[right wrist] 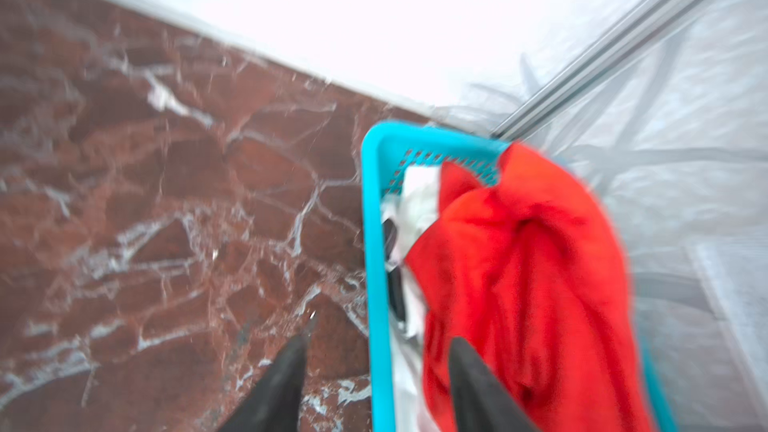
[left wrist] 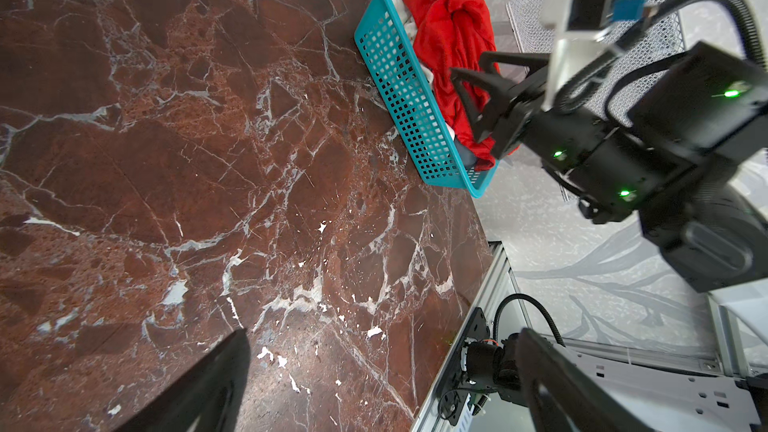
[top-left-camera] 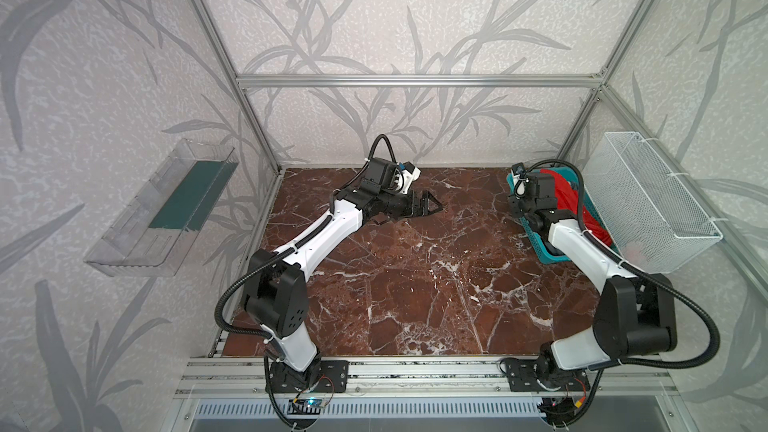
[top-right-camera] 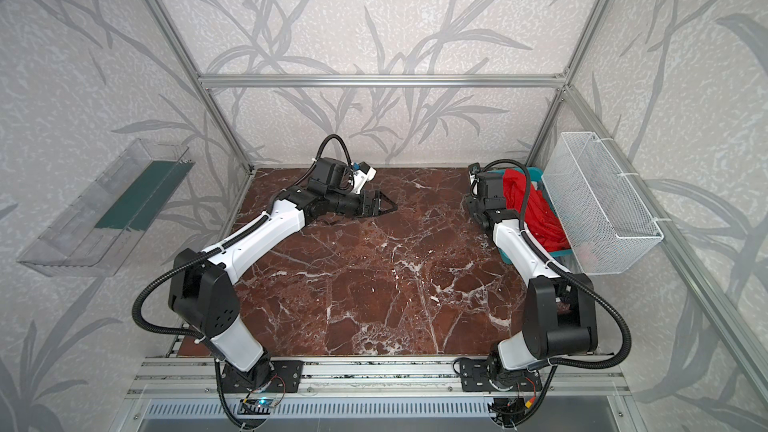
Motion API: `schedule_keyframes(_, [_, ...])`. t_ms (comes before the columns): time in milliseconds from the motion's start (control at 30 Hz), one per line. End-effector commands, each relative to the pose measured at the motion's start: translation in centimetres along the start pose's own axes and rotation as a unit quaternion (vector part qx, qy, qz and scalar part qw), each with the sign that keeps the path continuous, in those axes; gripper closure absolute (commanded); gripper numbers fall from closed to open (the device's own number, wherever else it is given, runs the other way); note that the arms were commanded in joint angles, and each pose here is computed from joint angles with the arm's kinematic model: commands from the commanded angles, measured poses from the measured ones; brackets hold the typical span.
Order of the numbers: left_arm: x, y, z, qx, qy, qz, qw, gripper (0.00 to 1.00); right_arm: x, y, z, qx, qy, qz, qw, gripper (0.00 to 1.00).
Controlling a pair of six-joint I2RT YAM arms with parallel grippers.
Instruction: Fold and stack the t-shirts
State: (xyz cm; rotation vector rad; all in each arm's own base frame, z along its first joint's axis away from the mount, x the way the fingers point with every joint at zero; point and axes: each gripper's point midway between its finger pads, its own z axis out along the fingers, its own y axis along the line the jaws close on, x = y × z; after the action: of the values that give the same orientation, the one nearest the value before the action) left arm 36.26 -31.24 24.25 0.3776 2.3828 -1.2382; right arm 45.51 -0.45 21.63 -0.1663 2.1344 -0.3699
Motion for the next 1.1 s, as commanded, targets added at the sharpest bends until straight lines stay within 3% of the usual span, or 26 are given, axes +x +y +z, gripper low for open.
schedule_keyframes(0, [0.4, -1.5, -0.6, 0.014, -0.003, 0.020, 1.000, 0.01, 0.2, -3.0, -0.8, 0.065, 0.038, 0.044, 0.996, 0.56])
schedule_keyframes(267, [-0.6, -4.3, 1.0, 0.044, -0.040, 0.034, 0.998, 0.01, 3.8, -6.3, 0.3, 0.152, 0.119, 0.061, 0.979, 0.58])
schedule_keyframes(700, [1.6, -3.1, 2.6, 0.034, -0.018, 0.022, 0.999, 0.01, 8.9, -8.4, 4.0, 0.182, 0.187, 0.078, 0.962, 0.62])
schedule_keyframes(800, [1.8, -3.0, 2.5, 0.032, -0.018, 0.024, 0.999, 0.01, 10.1, -8.1, 4.9, 0.180, 0.202, 0.077, 0.960, 0.69])
schedule_keyframes(900, [1.9, -2.9, 2.3, 0.028, -0.018, 0.025, 0.999, 0.01, 10.2, -7.8, 5.1, 0.176, 0.203, 0.081, 0.960, 0.92])
schedule_keyframes(967, [2.0, -2.9, 2.3, 0.027, -0.016, 0.025, 0.999, 0.01, 9.7, -7.8, 4.7, 0.172, 0.197, 0.082, 0.962, 1.00])
schedule_keyframes(1067, [2.0, -2.9, 2.0, 0.026, -0.018, 0.026, 0.999, 0.01, 6.8, -8.5, 2.7, 0.184, 0.159, 0.083, 0.966, 1.00])
